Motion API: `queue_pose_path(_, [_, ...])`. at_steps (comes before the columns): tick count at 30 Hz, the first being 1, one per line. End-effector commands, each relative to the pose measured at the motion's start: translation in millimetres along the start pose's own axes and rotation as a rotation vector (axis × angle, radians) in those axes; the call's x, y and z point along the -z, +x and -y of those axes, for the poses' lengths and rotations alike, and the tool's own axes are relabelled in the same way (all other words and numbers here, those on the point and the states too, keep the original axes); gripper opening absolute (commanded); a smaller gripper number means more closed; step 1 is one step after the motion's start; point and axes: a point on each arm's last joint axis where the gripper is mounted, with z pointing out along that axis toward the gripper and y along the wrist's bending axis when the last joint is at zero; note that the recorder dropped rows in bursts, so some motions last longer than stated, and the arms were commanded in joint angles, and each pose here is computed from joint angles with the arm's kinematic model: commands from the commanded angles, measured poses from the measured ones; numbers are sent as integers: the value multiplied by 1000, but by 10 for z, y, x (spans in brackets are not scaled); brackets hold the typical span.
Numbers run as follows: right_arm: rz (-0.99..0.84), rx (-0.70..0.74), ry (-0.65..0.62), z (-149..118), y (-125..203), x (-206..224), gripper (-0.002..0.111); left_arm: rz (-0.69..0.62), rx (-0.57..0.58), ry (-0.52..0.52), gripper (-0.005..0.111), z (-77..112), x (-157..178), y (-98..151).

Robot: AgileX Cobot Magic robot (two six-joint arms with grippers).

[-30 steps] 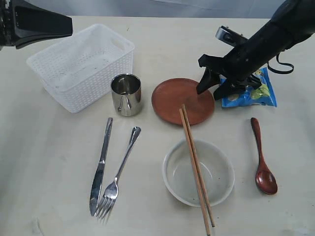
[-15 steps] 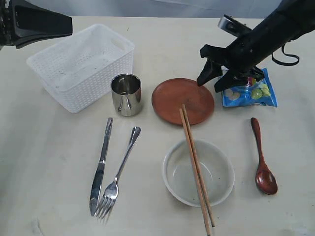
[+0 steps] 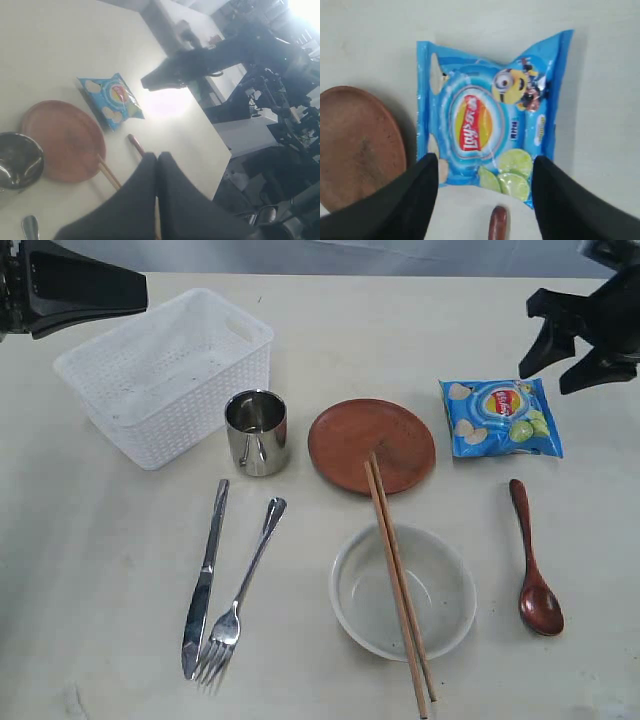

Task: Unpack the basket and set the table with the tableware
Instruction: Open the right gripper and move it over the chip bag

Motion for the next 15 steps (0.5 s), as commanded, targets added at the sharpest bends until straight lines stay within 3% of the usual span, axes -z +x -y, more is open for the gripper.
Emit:
queue_pose_path(1, [25,-19,29,109,-11,59,53,19,-4,11,0,27,12,-9])
queue_pose_path(8, [-19,-16,103,251,-15,-122,53,19,-20,11,0,27,12,-9])
queue_pose_path(15, [-107,-45,98,361,20,-404,53,19,-22,11,0,27,12,-9])
